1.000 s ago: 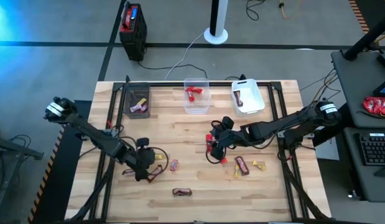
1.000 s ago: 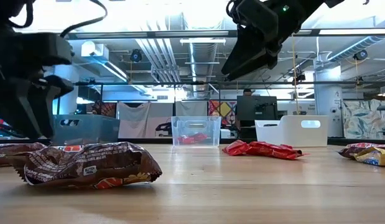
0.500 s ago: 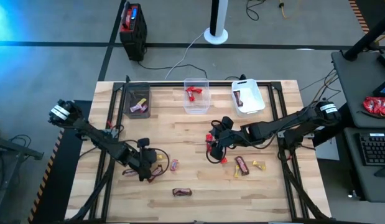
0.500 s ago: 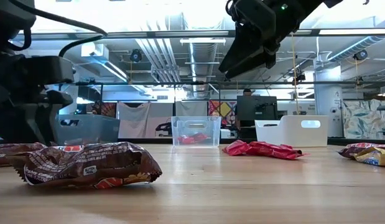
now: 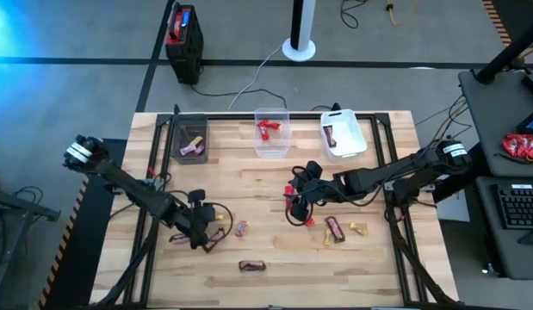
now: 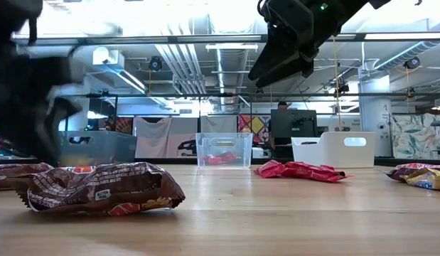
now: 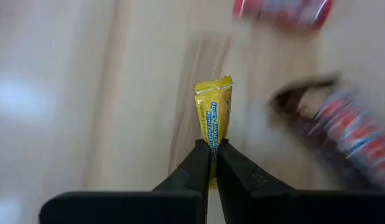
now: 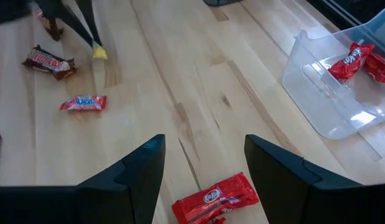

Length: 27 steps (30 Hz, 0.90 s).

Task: Sort candy by brand, put in halloween buckets
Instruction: Put the yellow candy into the black bin

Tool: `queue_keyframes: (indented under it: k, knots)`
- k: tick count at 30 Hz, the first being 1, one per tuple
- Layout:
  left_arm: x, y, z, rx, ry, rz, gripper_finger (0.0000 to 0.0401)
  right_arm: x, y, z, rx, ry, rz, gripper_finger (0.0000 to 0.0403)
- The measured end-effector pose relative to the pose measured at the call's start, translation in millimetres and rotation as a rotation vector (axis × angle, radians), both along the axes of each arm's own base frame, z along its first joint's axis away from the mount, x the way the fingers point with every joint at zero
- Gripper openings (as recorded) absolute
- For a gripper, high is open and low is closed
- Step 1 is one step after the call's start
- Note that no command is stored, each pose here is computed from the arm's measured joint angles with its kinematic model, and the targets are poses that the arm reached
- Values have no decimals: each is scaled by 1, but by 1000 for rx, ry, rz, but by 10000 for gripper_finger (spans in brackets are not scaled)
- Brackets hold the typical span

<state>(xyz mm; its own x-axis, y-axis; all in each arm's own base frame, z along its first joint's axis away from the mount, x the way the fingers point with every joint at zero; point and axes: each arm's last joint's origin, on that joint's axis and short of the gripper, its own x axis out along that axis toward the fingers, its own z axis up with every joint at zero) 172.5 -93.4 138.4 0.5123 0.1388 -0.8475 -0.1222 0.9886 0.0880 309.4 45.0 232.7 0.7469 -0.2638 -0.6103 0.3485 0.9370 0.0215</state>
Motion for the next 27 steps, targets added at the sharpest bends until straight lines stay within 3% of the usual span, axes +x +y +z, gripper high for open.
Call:
queue_keyframes:
  k: [5, 9, 15, 20, 27]
  knots:
    - [-3, 11, 52, 174, -113, 98, 3, 0, 0, 0, -1, 0, 0, 215]
    - [-13, 36, 106, 326, -261, 301, 2, 0, 0, 0, -10, -2, 9, 215]
    - [-28, 81, 159, 388, -356, 554, 1, 3, -1, 4, -22, -41, 20, 215]
    - [-38, 116, 169, 318, -287, 725, 0, 4, -1, 5, -34, -49, 17, 215]
    - [-50, 165, 136, 220, -19, 884, 0, 4, -1, 5, -36, -50, 14, 215]
